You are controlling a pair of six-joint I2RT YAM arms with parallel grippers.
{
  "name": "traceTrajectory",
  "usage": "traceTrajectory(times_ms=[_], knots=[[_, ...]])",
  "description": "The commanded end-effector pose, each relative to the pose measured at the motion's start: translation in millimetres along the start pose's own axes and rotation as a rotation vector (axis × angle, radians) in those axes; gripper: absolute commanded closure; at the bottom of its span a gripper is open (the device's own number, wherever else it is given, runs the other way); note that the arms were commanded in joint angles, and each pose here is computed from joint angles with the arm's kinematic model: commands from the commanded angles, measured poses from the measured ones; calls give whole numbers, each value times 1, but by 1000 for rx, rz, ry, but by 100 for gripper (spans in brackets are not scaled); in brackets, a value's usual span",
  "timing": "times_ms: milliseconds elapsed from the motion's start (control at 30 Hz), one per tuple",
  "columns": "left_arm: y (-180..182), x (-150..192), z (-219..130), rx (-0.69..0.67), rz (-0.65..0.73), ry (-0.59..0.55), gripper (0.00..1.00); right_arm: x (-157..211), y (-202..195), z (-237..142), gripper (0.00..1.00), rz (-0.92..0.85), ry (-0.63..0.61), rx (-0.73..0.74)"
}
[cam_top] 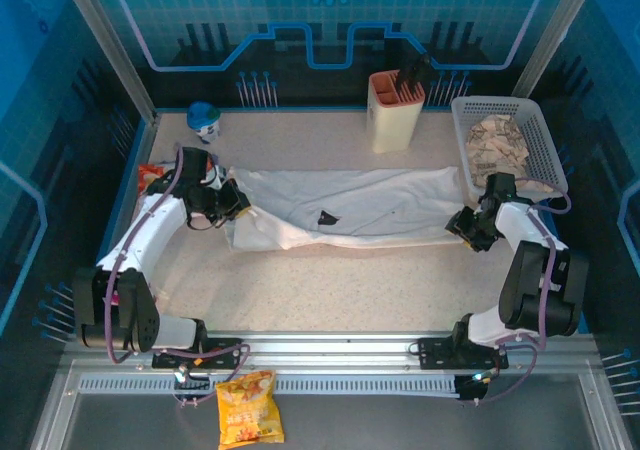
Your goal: Fold and stack the t-shirts
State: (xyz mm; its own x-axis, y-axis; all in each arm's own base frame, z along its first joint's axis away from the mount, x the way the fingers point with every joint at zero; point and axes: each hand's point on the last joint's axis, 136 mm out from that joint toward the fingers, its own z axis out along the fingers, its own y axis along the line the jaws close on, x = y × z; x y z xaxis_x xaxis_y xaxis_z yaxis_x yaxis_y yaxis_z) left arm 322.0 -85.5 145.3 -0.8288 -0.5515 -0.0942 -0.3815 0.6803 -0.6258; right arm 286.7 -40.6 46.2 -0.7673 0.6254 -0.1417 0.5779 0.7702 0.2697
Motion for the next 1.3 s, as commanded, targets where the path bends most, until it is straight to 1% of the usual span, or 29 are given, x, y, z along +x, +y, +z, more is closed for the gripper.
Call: traceTrajectory(times_ms=[0,133,167,200,333,433,833,967,1267], knots=[[-1,3,-7,23,10,-18,100,-14,-1,6,53,-2,-37,39],[-1,4,-8,30,9,-23,100,-19,-1,16,59,7,-38,38],[-2,4,-9,31,9,-24,100,-29,6,12,60,4,-58,26],[-2,5,-9,33,10,-22,100,-30,7,12,61,1,-57,27],[-3,6,-12,34,15,-28,100,-36,15,9,64,-11,-93,23],[-3,7,-14,37,15,-31,100,-38,17,10,65,-11,-97,19],[-3,8,-13,45,12,-28,100,-28,4,16,65,-18,-61,87],[-5,8,-13,53,12,-26,100,-29,6,24,66,-17,-39,85],[-4,9,-13,55,9,-30,100,-34,10,27,66,-22,-40,85]])
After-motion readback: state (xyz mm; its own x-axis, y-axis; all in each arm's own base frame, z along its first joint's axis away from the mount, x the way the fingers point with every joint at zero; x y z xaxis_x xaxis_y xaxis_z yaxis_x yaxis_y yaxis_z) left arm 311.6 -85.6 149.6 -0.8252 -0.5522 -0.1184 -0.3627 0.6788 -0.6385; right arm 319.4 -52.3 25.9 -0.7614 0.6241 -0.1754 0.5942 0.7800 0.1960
